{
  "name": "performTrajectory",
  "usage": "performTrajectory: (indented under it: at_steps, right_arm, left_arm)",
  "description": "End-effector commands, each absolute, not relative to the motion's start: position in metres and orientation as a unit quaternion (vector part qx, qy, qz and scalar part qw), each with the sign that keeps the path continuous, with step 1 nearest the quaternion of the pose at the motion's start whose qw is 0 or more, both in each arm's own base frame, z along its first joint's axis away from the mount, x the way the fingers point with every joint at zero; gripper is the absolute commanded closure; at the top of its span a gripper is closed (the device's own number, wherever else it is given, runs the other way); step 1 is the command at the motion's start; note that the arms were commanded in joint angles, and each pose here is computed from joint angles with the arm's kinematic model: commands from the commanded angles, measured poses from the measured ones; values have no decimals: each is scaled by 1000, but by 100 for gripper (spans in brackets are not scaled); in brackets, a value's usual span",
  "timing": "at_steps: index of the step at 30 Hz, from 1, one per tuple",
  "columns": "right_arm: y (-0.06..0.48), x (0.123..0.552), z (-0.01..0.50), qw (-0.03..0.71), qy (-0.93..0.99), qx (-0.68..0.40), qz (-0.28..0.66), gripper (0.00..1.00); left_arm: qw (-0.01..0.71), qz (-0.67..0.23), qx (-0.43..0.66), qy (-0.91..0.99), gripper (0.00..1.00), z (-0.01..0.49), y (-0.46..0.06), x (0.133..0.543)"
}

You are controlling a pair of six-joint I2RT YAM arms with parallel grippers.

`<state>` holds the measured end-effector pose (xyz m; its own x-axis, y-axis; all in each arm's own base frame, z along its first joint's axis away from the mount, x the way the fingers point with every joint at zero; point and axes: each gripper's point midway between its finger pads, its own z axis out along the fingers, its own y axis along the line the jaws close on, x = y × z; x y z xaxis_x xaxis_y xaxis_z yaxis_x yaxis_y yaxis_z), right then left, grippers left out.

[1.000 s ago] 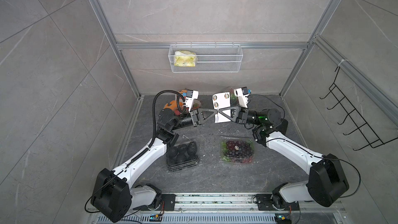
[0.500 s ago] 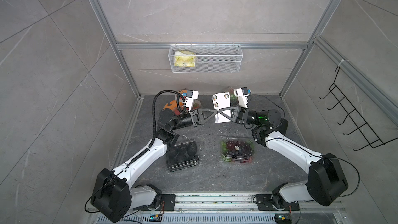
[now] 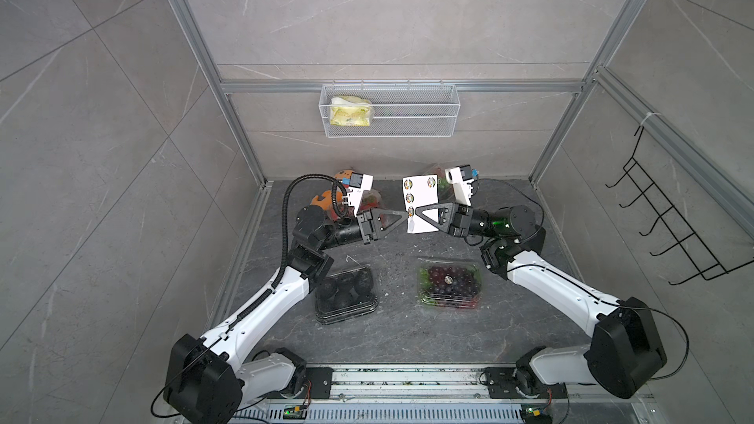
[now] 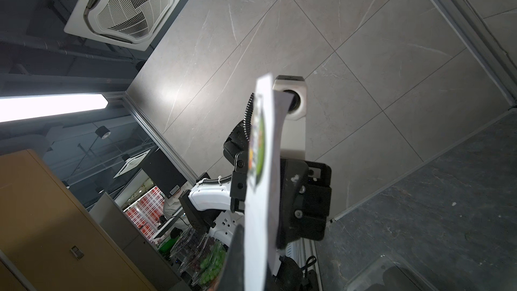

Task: Label fruit boxes
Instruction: Adjust the label sticker.

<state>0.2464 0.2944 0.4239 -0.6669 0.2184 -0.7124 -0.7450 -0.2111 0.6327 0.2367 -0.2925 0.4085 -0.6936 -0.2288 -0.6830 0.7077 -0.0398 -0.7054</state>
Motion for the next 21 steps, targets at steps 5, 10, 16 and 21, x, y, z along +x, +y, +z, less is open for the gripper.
performTrajectory:
  at_steps: [5, 10, 16, 21]
  right_arm:
    - [292, 235, 433, 334, 521, -266, 739, 100]
    - [291, 229, 440, 334, 503, -278, 747, 100]
    - [291, 227, 456, 332, 479, -293, 758, 100]
    - [292, 229, 461, 335, 477, -297, 757, 100]
  left_arm:
    - [350, -716, 222, 561, 82, 432, -291, 230]
    - [350, -732, 234, 535, 81, 447, -289, 223]
    - [355, -742, 246, 512, 80, 465, -286, 221]
    - [357, -745, 253, 504, 81, 475, -285, 218]
